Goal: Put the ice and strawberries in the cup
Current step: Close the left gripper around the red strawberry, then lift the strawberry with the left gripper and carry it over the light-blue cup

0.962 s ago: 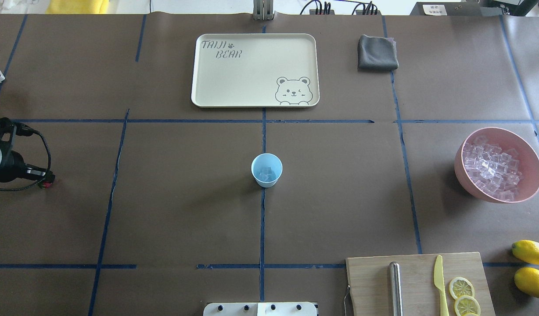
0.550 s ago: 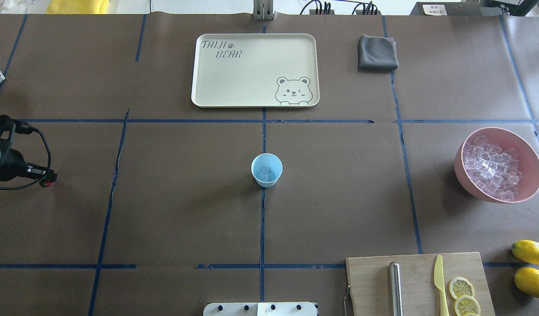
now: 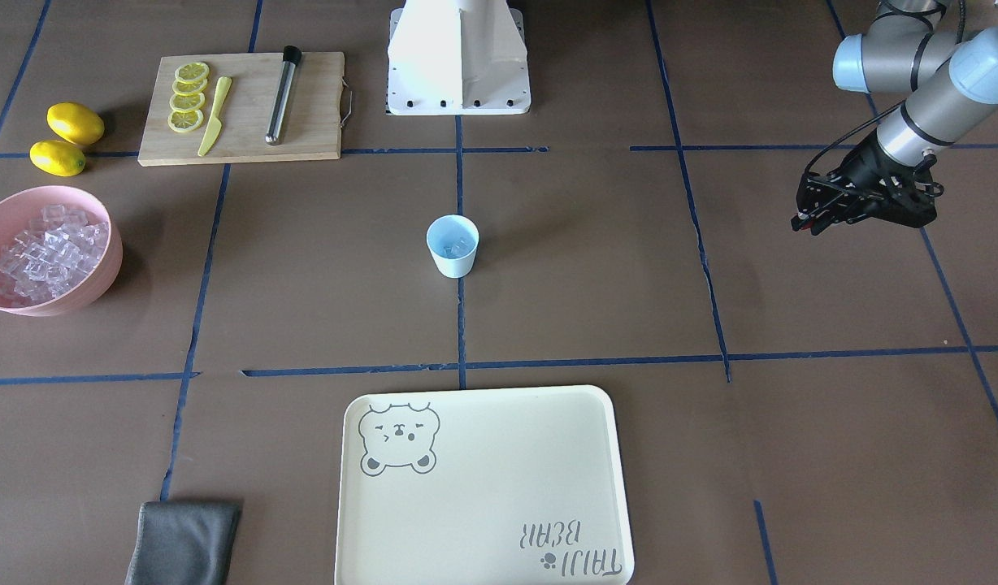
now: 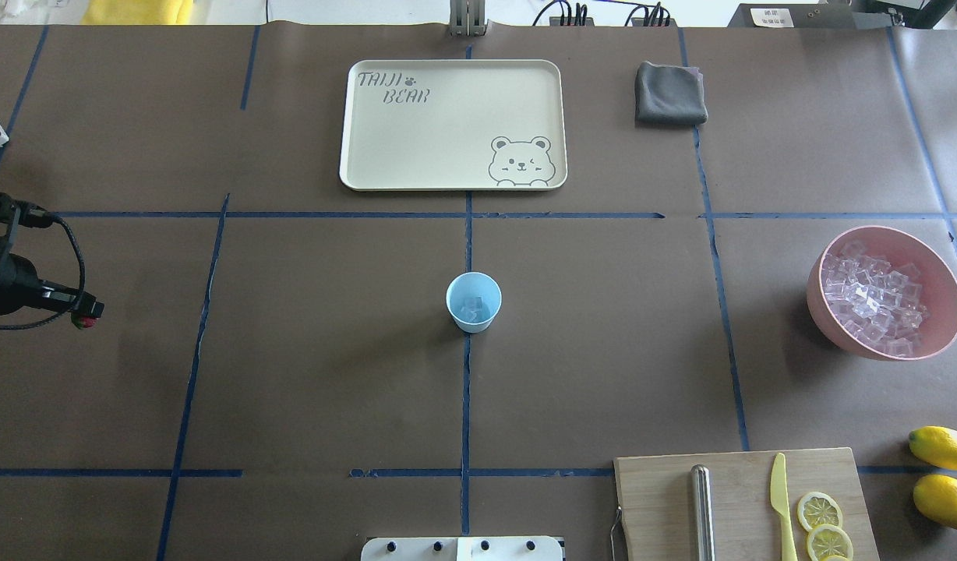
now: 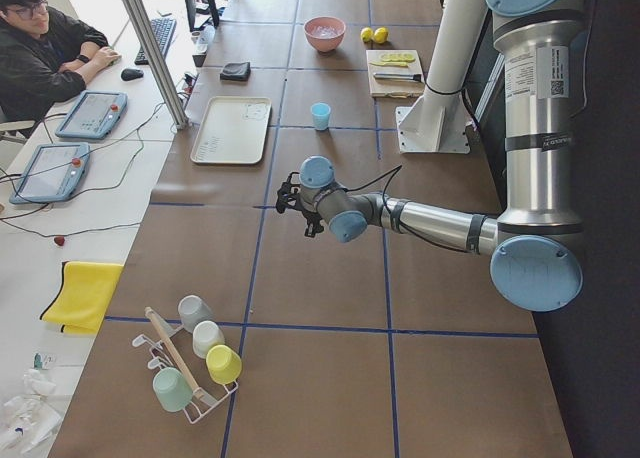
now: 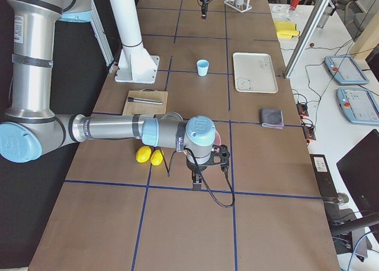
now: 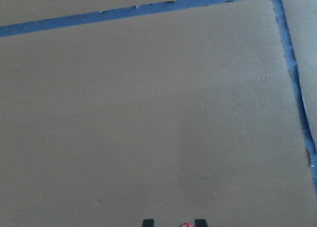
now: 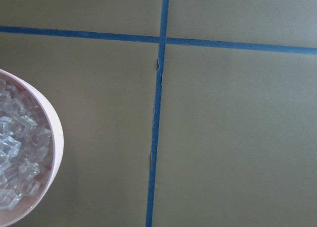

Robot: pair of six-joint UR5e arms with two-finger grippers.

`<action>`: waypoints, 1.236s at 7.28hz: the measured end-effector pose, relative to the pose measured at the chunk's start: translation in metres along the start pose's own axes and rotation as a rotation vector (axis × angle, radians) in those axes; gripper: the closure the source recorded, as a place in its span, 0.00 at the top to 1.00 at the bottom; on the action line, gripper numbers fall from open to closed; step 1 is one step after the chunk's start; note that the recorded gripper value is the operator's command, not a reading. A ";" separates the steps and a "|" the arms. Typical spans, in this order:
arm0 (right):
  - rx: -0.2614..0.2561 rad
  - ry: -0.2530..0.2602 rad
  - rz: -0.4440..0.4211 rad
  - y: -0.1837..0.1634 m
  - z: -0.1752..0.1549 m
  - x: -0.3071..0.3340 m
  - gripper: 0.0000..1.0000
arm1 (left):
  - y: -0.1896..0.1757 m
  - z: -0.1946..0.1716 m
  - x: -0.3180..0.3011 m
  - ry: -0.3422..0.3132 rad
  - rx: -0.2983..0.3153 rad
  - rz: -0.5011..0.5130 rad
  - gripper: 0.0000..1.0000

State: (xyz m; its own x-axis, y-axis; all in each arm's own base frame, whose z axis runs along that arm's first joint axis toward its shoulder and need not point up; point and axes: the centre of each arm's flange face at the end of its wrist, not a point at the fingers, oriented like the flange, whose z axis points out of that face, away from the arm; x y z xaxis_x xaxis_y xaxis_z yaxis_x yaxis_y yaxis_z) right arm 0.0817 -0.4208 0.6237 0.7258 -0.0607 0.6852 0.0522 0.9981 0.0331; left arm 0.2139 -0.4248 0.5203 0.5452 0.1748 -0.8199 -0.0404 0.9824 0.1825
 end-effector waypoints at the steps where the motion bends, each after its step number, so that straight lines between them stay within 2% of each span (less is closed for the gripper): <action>1: 0.001 0.000 -0.001 0.000 0.000 0.000 1.00 | -0.004 -0.017 0.014 -0.011 -0.016 0.000 0.00; 4: 0.002 0.000 -0.002 -0.001 -0.001 -0.001 1.00 | -0.031 -0.087 0.094 -0.097 -0.053 0.011 0.00; 6: 0.003 0.000 -0.002 -0.001 -0.001 -0.001 1.00 | -0.070 -0.113 0.178 -0.181 -0.017 0.031 0.00; 7: 0.003 0.000 -0.002 -0.001 -0.001 -0.001 1.00 | -0.076 -0.107 0.226 -0.214 -0.012 0.039 0.00; 9: 0.003 0.000 -0.002 -0.001 -0.001 -0.001 1.00 | -0.063 -0.071 0.315 -0.226 0.001 0.013 0.00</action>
State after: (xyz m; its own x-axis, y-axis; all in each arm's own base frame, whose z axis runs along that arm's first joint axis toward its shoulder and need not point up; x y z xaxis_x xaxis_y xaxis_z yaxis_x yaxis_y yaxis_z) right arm 0.0814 -0.4223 0.6218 0.7260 -0.0623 0.6849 0.0517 0.9980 0.0361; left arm 0.3284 -0.4271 0.2120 0.7187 0.1678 -0.6747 -0.0481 0.9801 0.1925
